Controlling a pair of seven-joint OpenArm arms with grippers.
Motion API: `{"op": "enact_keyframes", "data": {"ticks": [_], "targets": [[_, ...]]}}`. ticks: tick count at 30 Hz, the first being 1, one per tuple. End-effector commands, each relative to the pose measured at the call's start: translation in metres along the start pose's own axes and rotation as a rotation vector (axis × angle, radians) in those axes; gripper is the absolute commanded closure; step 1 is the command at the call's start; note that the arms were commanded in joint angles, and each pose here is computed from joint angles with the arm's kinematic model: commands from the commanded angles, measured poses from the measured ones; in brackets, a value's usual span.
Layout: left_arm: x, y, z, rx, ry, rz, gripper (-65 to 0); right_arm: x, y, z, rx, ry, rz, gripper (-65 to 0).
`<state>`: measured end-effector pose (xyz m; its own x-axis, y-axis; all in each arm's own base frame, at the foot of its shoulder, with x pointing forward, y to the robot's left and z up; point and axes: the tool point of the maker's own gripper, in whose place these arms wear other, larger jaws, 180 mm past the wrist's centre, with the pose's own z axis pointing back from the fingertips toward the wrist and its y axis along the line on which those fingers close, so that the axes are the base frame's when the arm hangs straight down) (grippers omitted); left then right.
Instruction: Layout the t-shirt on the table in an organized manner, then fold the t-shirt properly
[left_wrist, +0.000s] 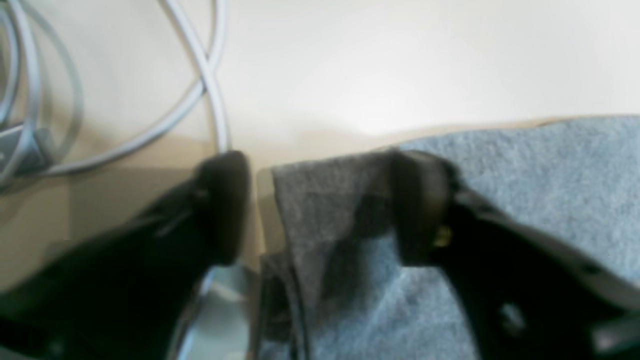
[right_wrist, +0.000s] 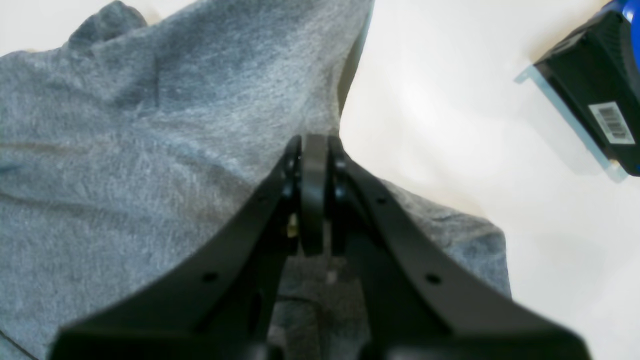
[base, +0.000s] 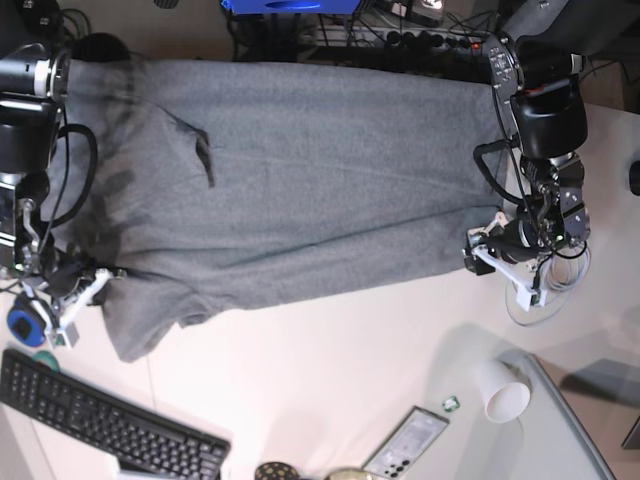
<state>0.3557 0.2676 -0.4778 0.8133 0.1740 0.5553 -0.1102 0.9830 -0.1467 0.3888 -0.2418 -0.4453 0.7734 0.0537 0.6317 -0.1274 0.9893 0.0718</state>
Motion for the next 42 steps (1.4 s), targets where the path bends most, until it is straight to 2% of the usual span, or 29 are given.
{"op": "enact_keyframes", "data": {"ticks": [1,5,10,17,23,33,37,42], "targets": [[0.01,0.003,0.003,0.008,-0.011,-0.007,-30.6,0.026,-0.008,0.006,-0.016,-0.065,0.008,0.0],[0.01,0.003,0.003,0.008,-0.011,-0.007,-15.0,0.026,-0.008,0.006,-0.016,-0.065,0.008,0.0],[0.012,0.003,0.003,0.008,-0.016,-0.006,0.0,0.026,-0.008,0.006,-0.016,-0.065,0.008,0.0],[0.046,0.0,0.014,0.014,-0.092,-0.04,0.0,0.026,-0.008,0.006,-0.016,-0.065,0.008,0.0],[0.067,-0.028,0.014,-0.016,-0.114,-0.159,0.0,0.029,-0.008,0.006,-0.016,-0.071,0.009,0.0],[0.106,-0.033,0.024,-0.015,-0.187,-0.178,0.0,0.048,-0.011,0.01,-0.022,-0.112,0.012,0.0],[0.118,-0.033,0.028,-0.012,-0.21,-0.182,0.0,0.059,-0.009,0.011,-0.02,-0.176,0.018,0.0],[0.126,-0.033,0.031,-0.012,-0.23,-0.181,0.0,0.065,-0.009,0.012,-0.019,-0.208,0.018,0.0]]}}
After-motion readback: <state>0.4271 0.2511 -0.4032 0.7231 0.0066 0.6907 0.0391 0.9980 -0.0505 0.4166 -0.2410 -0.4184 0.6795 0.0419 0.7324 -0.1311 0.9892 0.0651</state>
